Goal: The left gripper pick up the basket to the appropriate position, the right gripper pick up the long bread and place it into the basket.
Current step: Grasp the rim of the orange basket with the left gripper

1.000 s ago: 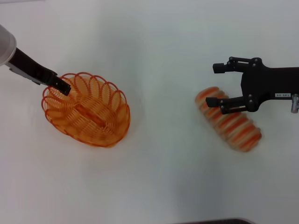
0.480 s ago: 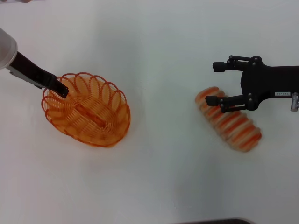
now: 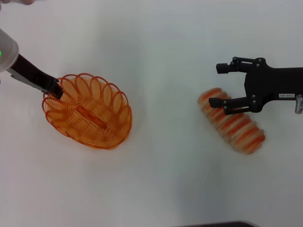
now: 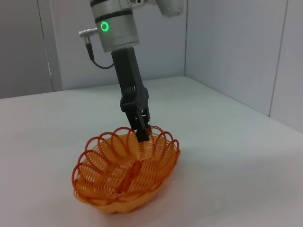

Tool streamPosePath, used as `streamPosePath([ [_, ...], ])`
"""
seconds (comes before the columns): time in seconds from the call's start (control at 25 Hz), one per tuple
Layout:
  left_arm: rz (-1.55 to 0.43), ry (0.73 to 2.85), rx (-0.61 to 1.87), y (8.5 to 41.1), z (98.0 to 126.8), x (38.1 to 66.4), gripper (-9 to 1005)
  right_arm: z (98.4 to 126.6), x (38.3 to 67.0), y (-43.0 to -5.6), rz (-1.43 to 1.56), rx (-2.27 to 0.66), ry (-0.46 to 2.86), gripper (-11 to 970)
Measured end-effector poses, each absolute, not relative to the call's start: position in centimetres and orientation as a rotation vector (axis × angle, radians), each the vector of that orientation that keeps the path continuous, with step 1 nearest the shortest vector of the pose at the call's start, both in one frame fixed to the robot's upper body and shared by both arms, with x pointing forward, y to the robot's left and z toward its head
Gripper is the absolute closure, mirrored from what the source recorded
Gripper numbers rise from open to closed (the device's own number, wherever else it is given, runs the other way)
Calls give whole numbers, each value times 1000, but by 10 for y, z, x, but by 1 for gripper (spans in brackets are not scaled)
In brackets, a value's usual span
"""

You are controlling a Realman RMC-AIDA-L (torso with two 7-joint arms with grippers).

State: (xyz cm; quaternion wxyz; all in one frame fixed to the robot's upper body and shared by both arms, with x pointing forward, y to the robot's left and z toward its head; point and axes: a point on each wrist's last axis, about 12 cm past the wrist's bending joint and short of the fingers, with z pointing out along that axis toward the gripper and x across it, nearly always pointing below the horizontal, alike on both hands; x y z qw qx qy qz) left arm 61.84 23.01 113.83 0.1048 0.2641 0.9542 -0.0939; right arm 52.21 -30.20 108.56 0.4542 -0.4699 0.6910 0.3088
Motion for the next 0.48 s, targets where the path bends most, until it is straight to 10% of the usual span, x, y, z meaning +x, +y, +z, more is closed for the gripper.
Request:
streamPosePath([
  [0.48, -286, 2806, 768, 229, 1142, 620, 858, 1085, 521, -303, 767, -1146, 1702, 32],
])
